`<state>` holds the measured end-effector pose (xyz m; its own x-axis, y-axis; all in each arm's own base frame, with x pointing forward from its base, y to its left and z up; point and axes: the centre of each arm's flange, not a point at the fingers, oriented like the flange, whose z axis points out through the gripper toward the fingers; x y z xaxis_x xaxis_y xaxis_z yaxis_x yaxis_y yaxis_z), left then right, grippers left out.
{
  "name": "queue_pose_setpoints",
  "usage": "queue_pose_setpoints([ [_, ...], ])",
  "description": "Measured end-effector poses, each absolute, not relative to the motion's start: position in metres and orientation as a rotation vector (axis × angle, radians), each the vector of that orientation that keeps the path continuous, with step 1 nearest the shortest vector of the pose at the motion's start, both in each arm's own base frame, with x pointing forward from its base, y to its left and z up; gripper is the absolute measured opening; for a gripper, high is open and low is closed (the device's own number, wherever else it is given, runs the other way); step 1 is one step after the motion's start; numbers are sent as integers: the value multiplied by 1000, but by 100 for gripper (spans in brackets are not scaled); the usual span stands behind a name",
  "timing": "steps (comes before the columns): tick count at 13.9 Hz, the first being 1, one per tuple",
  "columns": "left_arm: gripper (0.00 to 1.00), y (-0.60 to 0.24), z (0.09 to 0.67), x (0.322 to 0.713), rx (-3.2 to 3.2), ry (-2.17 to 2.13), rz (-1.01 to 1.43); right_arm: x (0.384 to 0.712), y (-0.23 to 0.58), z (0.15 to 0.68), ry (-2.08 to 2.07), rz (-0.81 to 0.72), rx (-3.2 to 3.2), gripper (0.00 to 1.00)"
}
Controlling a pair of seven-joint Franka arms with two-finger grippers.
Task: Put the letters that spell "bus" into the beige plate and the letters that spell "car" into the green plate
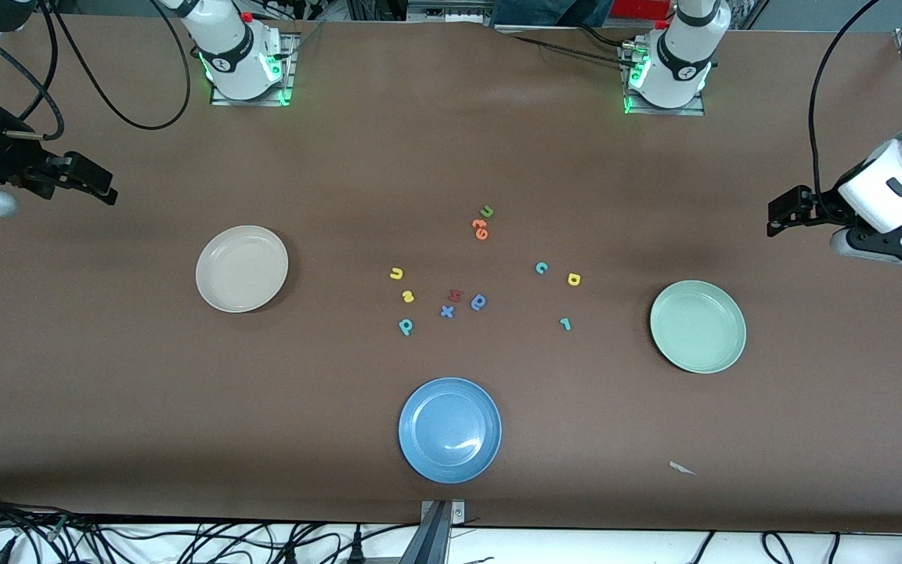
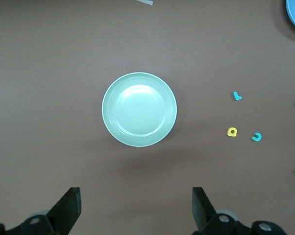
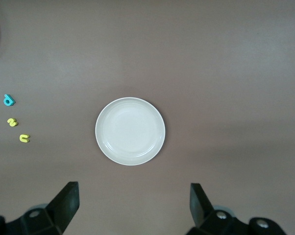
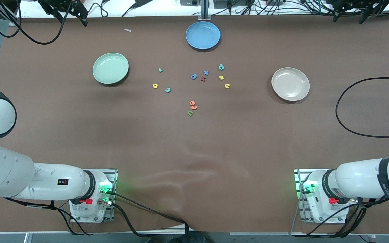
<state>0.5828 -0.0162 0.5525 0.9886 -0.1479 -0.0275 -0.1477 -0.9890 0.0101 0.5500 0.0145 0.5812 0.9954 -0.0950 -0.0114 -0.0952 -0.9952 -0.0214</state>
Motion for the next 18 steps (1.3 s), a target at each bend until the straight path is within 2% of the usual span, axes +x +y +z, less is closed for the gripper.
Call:
queue_pose_setpoints([
  [12, 100, -19, 548, 584, 3123, -239, -62, 550, 14, 581, 148, 18, -3116, 100],
  [16, 100, -61, 497, 598, 3100, -340, -183, 549, 16, 573, 144, 76, -3118, 100],
  [18, 100, -98, 459, 607, 3072, -388, -205, 551, 25, 553, 118, 181, -3119, 100],
])
